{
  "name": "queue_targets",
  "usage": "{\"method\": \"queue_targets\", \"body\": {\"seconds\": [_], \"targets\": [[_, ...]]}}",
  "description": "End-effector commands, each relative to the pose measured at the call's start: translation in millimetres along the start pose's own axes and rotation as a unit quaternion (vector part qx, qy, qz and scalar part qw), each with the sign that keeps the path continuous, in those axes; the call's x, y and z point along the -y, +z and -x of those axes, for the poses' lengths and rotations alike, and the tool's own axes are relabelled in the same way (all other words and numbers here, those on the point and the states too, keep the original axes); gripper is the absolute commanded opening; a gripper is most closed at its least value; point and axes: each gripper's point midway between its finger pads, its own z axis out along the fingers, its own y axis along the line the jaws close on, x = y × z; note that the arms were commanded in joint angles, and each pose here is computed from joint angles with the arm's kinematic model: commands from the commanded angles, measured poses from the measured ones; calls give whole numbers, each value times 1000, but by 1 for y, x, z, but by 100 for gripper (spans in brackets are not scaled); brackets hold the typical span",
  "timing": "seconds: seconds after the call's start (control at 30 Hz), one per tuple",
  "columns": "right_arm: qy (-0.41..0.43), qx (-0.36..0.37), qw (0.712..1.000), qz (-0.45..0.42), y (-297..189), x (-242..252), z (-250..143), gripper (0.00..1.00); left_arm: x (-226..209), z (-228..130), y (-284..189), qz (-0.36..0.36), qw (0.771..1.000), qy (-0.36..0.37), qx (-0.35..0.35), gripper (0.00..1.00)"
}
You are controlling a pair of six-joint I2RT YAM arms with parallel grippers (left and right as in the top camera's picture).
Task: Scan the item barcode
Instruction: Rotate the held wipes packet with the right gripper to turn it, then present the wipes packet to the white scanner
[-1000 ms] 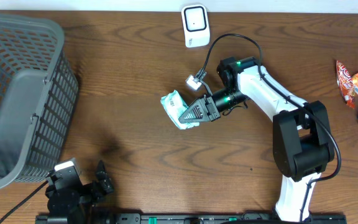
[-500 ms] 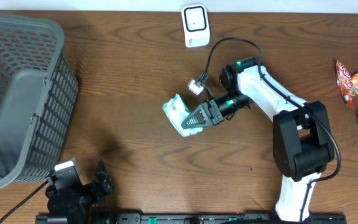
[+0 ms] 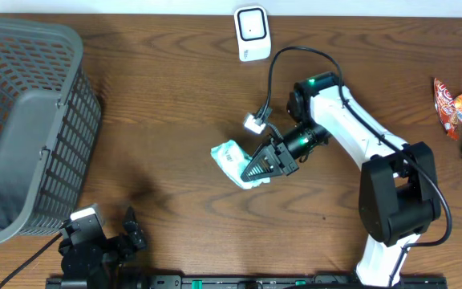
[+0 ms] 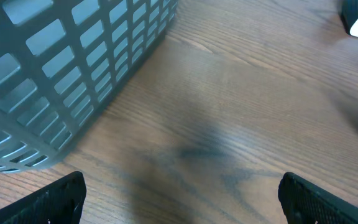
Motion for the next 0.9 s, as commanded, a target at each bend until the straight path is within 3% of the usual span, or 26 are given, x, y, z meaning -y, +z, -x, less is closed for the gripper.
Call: {"method": "queue_targets", "body": {"seconds": [0.0,0.17,0.33,0.47,0.53,0.6,0.7,0.77,0.87], "targets": [[-45,-9,999,2,7,-9,0,1,-1,-1,0,3,1000,0,0,99],[-106,-61,991,-47,14,21,-5,1,-1,-1,0,3,1000,0,0,99],[28,-75,976,-200,2,86,5,1,-1,-1,0,3,1000,0,0,99],[130,-41,907,-398,-40,149,15,1,-1,-1,0,3,1000,0,0,99],[140,-16,859,-493,-69,174,24,1,-1,-1,0,3,1000,0,0,99],[135,13,792,-596,-109,193,35,1,-1,-1,0,3,1000,0,0,99],[106,43,716,-689,-152,206,52,1,-1,-1,0,3,1000,0,0,99],[95,58,693,-712,-165,213,60,1,-1,-1,0,3,1000,0,0,99],[74,60,686,-721,-171,222,70,1,-1,-1,0,3,1000,0,0,99]]}}
